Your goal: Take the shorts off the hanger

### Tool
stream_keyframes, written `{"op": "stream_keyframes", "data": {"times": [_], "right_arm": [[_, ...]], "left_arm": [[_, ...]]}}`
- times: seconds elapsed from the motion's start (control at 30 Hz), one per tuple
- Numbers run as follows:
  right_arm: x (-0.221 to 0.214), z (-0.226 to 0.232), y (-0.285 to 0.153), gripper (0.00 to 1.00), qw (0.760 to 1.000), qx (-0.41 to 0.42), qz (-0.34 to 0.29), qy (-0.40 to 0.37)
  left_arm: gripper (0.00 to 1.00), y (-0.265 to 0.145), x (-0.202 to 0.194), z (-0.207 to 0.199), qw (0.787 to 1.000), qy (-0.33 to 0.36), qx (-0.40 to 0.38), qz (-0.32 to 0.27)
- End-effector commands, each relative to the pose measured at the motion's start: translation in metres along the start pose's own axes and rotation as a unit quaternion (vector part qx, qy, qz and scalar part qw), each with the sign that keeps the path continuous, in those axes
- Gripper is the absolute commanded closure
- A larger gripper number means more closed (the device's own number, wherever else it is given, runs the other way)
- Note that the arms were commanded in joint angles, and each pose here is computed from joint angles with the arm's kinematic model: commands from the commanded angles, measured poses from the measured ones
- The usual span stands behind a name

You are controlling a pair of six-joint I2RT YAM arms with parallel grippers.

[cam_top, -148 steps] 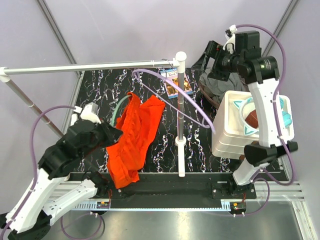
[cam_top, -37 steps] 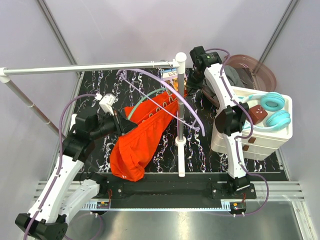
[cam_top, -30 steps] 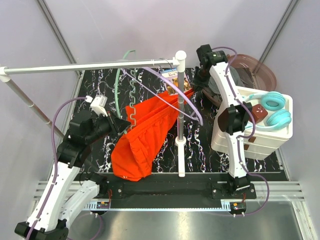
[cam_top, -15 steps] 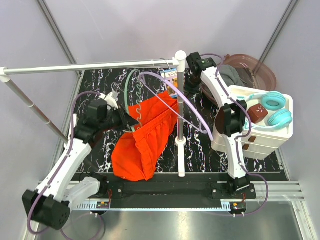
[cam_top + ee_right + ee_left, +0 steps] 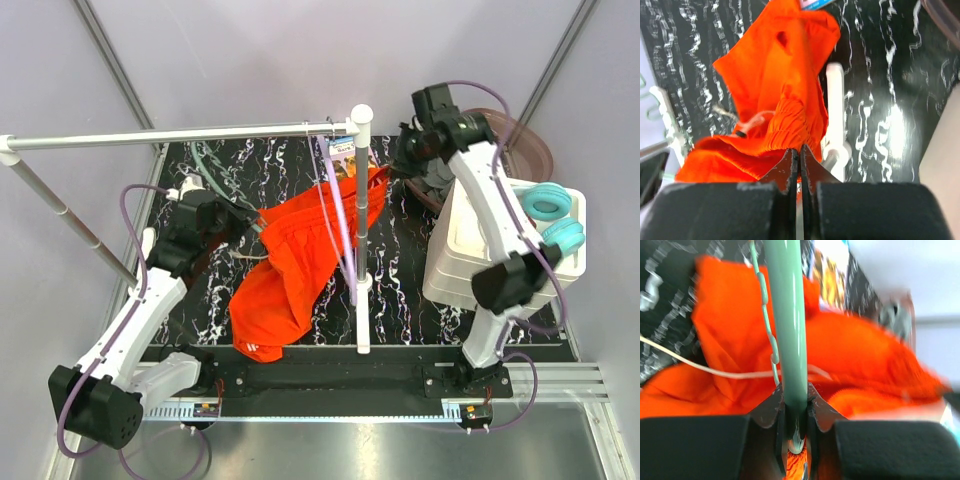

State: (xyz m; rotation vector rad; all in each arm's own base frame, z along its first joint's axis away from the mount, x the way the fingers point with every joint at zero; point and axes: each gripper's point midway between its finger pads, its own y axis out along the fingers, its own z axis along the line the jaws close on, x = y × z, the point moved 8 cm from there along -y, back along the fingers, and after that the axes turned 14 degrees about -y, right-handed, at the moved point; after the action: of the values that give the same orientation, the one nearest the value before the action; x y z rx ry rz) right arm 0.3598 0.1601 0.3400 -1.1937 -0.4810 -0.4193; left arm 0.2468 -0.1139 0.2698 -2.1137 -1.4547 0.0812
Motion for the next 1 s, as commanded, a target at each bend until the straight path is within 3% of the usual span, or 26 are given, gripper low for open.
{"op": "stream_keyframes", "data": {"times": [0.0,0.1,0.33,0.5,0.63,0.73,0.97], "right_arm": [[-0.020,-0.006,-0.034,1.00,0.999,-0.007,-0.034,0.033],[-0.032,-0.011,-0.048,1.00,0.998,-0.010,-0.039,0.047],[-0.025,-0.028,-0.077,1.00,0.994,-0.019,-0.075,0.073],[-0.029,-0.026,-0.092,1.00,0.994,-0.014,-0.072,0.080],[-0.039,-0.027,-0.096,1.00,0.993,-0.008,-0.075,0.086],[-0.041,-0.026,-0.101,1.00,0.994,-0.007,-0.066,0.086],[-0.032,-0.028,-0.107,1.00,0.993,-0.011,-0.091,0.076]], "left_arm": [[1.00,-0.007,0.039,-0.037,0.988,-0.020,-0.043,-0.147],[1.00,-0.010,0.047,-0.031,0.982,-0.012,-0.025,-0.186],[1.00,-0.018,0.057,-0.024,0.974,0.065,0.024,-0.216],[1.00,-0.025,0.074,-0.023,0.953,0.085,0.073,-0.281],[1.00,-0.011,0.064,-0.029,0.971,0.050,0.048,-0.227],[1.00,-0.005,0.057,-0.031,0.980,-0.034,0.028,-0.193],[1.00,-0.010,0.055,-0.059,0.988,-0.034,-0.024,-0.150]]}}
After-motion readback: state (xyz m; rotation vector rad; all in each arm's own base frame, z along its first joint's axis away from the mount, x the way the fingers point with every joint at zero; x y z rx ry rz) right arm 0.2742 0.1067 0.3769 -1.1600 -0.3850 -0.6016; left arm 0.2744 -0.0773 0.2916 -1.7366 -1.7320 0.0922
